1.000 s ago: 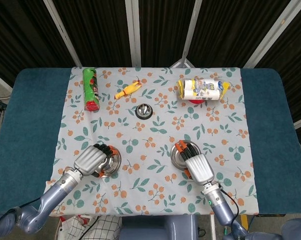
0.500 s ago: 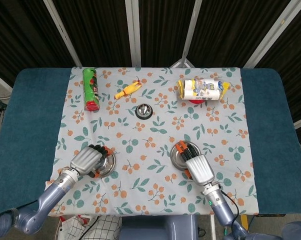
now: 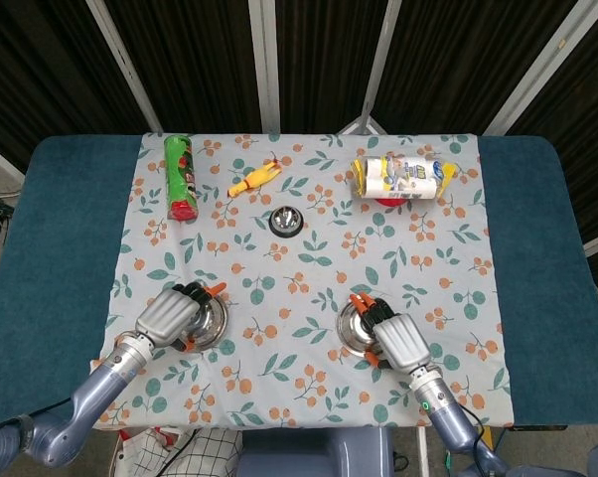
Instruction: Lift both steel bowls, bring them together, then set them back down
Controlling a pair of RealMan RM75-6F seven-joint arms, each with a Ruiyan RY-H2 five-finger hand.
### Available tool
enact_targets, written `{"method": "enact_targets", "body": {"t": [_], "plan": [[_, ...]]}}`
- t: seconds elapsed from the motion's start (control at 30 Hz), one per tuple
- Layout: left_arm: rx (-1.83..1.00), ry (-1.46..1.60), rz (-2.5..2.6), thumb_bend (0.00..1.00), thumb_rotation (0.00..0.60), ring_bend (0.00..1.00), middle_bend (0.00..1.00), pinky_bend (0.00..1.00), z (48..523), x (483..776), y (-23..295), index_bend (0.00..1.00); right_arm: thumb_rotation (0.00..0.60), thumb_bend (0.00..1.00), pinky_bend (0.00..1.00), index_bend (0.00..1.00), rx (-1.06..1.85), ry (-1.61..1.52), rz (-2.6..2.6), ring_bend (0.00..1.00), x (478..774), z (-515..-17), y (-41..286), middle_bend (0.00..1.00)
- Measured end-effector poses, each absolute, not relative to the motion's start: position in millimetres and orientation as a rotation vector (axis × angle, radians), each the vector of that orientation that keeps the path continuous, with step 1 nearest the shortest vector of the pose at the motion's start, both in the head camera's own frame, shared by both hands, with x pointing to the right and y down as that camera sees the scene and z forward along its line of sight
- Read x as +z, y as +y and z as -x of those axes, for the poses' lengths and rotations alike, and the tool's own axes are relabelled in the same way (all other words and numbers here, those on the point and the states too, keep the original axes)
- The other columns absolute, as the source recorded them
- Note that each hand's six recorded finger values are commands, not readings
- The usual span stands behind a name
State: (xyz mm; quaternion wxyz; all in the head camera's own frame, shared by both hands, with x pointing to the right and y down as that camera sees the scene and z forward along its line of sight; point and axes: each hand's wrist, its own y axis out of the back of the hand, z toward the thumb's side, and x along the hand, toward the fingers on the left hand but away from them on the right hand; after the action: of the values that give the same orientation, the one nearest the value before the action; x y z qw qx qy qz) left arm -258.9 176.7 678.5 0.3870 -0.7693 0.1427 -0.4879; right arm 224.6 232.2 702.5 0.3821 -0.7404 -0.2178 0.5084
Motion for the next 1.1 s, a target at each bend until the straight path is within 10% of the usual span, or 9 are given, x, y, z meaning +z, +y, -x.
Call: {"method": "enact_targets", "body": {"t": [0.83, 1.1], "plan": [[-1.165, 0.456, 1.957, 0.1, 0.467, 0.01, 0.01, 0.22, 259.6, 660.4, 170.3, 0.0, 0.324, 0.31, 0.26, 0.0, 1.196, -0.628, 1.909, 0.0, 667.4, -208.6, 214.2, 0.0], [-1.109, 0.556, 1.836, 0.11, 0.47, 0.0, 0.0, 0.11, 285.3, 623.6, 168.6, 0.0, 0.478, 0.31, 0.14, 0.0, 1.129, -0.715, 1.781, 0.0, 630.8, -225.3, 206.1, 0.0]]}}
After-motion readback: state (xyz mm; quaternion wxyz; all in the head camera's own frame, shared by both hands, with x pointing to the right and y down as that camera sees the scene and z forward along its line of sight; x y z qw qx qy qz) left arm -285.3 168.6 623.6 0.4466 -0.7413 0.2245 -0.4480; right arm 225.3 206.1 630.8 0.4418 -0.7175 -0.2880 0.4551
